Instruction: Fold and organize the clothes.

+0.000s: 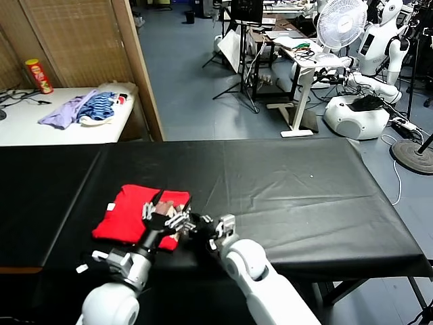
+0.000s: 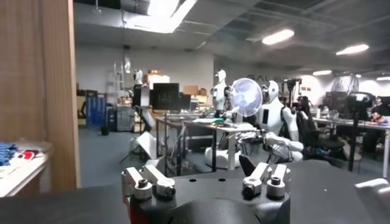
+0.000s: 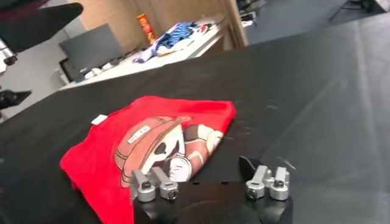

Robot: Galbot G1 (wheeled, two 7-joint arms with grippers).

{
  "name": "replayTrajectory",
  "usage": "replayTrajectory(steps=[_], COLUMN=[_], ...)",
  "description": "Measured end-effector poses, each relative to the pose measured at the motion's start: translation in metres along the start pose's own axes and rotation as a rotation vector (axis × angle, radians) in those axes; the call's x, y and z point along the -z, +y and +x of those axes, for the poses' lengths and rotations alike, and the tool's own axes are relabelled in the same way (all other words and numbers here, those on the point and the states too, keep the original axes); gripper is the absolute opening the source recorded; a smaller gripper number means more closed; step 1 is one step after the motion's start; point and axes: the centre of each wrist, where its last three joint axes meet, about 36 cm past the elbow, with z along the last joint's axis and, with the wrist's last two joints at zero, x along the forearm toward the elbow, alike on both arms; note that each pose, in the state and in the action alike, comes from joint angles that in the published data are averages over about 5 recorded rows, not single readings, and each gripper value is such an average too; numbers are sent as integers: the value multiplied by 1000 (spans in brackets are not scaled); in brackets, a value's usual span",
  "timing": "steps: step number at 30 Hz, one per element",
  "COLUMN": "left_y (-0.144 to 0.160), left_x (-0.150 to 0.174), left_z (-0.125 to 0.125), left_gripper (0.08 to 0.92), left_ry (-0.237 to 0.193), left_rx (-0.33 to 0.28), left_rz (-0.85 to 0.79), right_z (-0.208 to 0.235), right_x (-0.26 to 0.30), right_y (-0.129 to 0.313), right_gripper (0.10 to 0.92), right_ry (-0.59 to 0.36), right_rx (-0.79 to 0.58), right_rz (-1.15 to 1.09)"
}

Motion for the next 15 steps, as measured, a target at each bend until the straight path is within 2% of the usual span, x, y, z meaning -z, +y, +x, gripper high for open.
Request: replayTrajectory(steps=[4,7,10,15], left_y=[0,2,4,5], left_x=[-1,-1,-3,-10], left_z=[1,2,3,4], left_gripper=[798,798,798,798], left_ry=[-1,-2,1,-3], left_rx=[5,13,23,45], left_rz=[2,2,2,-7], right_z=[-6,-6,-2,9], right_x=[1,4,8,14], right_y=[-2,-6,-14,-43], right_gripper=[289,160,124,123], right_ry=[7,3,-21,-98], right_rx=[-5,-12,-36,-92], right_rz=[21,46,91,258])
